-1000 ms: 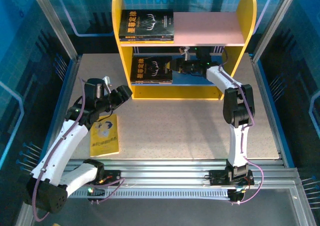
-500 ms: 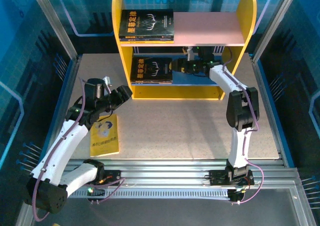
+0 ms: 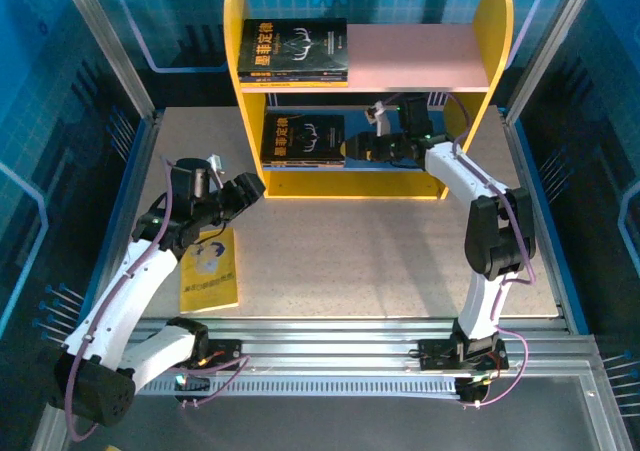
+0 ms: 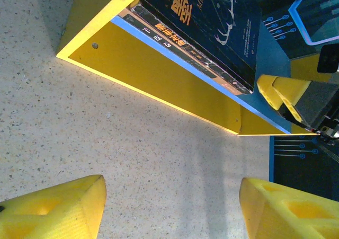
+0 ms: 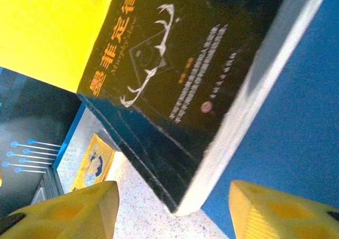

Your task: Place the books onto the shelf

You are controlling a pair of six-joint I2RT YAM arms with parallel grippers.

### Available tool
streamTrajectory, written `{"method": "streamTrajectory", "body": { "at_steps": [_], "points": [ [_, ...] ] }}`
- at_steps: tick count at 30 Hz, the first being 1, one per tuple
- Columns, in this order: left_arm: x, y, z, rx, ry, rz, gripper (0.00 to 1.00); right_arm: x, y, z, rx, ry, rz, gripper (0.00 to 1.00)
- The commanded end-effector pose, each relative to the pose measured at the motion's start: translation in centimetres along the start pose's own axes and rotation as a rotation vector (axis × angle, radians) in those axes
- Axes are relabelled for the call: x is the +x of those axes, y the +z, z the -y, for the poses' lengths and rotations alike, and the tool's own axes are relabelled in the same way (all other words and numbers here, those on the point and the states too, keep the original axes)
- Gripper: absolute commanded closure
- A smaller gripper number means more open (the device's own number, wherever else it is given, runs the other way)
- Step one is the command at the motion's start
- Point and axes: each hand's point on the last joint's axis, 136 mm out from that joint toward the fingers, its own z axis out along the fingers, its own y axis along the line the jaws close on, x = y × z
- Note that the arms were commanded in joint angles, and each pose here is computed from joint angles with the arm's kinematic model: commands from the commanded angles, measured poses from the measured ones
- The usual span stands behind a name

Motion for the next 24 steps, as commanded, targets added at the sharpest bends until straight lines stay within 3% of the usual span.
{"method": "streamTrajectory", "body": {
  "at_steps": [1,24],
  "points": [
    [0.2,0.1,-0.1,0.014,0.002,-0.016,0.32,0.5,-0.1,-2.3,-0.043,-0.045,-0.013,0.42],
    [0.1,0.1,0.0,0.016,0.007,-0.017,0.32,1.0,1.5,-3.5,-0.080,-0.055,-0.057,0.43]
  ]
}}
